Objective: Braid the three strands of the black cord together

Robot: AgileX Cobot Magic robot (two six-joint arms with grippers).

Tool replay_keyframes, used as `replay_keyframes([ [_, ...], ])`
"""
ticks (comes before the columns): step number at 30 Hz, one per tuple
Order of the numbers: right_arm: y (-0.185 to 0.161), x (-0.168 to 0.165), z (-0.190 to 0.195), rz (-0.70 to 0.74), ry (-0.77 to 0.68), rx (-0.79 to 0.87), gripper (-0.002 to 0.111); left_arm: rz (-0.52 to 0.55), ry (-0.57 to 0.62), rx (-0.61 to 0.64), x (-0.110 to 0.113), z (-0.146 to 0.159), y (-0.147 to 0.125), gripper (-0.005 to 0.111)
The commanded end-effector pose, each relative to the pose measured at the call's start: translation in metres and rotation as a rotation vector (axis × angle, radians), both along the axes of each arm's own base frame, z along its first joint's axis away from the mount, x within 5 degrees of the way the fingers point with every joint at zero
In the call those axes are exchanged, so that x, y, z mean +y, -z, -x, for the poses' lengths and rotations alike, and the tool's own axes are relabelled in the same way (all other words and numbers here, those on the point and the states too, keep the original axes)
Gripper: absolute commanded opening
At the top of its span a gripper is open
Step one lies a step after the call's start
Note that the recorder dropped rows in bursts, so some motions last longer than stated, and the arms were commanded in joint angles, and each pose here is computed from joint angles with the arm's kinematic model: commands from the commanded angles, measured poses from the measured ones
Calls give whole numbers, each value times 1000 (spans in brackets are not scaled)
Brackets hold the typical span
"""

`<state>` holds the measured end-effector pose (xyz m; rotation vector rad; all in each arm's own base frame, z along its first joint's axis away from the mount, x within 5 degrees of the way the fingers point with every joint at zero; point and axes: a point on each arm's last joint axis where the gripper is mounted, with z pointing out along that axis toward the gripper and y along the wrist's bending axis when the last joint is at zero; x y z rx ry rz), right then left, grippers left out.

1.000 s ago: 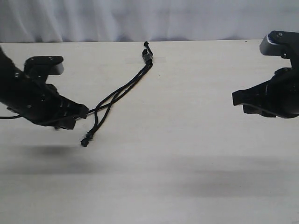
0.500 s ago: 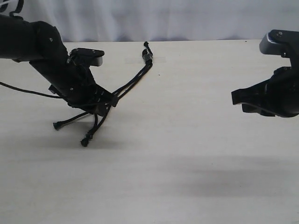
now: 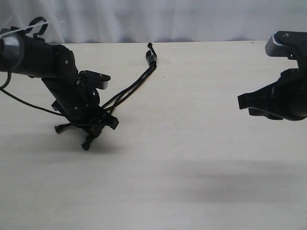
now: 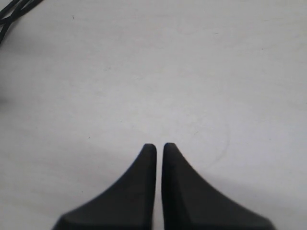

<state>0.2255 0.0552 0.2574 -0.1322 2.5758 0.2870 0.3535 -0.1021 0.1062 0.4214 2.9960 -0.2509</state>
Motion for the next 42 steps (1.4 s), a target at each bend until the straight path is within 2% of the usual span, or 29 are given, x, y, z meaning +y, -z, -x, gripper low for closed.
replay_keyframes([
  [1,-2,0,-1,12,-18,-37,4,-18,26,36,-12,6,7,0],
  [7,-3,-1,-3,12,-17,-61,4,-62,72,-7,-55,20,8,0],
  [12,-3,-1,-3,25,-37,-64,4,-60,61,-8,-87,36,7,0],
  [17,-4,-1,-4,29,-42,-78,4,14,61,-59,-125,51,6,0],
  [21,-4,-1,-4,29,-42,-80,4,76,38,-121,-145,57,4,0],
  [29,-4,-1,-4,29,-42,-80,4,126,7,-177,-152,54,1,3],
  [36,-4,-1,-4,29,-42,-80,4,144,-21,-160,-153,55,-1,41],
  [39,-4,-1,-4,42,-62,-86,4,169,-40,-163,-152,54,-16,49],
  [42,-4,-1,-4,46,-66,-97,4,197,-60,-189,-143,48,-46,50],
])
